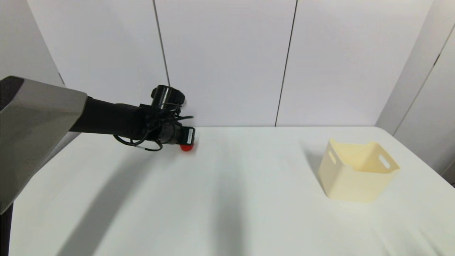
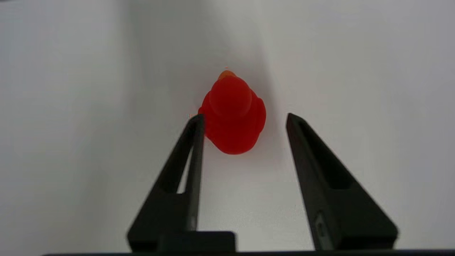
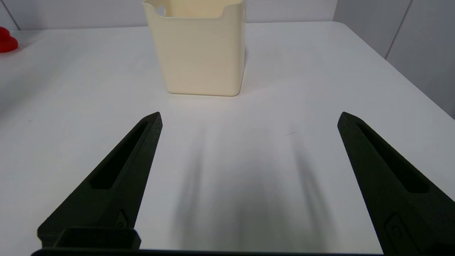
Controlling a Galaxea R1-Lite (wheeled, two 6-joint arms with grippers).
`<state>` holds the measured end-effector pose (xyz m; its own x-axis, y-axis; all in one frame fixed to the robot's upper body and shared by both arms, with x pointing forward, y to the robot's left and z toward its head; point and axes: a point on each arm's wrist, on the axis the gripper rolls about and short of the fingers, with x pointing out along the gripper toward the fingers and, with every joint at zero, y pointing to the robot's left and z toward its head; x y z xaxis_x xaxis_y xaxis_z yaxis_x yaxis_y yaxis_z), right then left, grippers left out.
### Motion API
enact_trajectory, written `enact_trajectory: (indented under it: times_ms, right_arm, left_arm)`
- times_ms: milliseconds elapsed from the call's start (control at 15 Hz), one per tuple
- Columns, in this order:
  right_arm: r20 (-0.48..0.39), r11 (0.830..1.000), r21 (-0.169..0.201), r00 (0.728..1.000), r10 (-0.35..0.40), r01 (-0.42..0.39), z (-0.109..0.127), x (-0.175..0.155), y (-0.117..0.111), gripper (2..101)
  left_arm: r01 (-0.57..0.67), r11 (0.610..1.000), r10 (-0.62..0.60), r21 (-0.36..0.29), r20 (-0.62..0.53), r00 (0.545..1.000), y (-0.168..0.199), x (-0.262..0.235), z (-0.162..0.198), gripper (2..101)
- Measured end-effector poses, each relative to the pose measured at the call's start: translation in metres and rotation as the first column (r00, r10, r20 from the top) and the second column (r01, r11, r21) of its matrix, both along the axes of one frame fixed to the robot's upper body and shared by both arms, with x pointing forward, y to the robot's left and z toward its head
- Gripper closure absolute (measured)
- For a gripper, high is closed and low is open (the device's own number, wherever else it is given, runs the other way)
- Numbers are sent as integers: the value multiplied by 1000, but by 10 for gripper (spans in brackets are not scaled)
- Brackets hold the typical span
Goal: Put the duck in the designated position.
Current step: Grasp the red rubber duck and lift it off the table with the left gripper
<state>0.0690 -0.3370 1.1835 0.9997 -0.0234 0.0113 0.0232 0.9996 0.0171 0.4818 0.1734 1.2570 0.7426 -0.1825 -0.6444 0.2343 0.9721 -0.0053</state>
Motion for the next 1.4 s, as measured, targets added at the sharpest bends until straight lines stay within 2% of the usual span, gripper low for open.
enact_trajectory:
  times_ms: [267,533,667,1000,1400]
  right_arm:
    - [0,1000,0,1000,0,0,0,0,0,46]
    - [0,1000,0,1000,-1,1,0,0,0,46]
    - [0,1000,0,1000,-1,1,0,0,0,46]
    - [0,1000,0,1000,0,0,0,0,0,44]
    - [0,1000,0,1000,0,0,0,0,0,43]
  left_arm:
    - [-15,1000,15,6,14,1000,-3,7,-2,337]
    - [-97,993,94,70,35,995,-5,11,-9,225]
    - [-135,987,132,83,41,990,-7,12,-12,187]
    - [-182,983,182,5,22,983,-25,11,-19,124]
    - [-241,969,239,48,39,970,-28,12,-26,86]
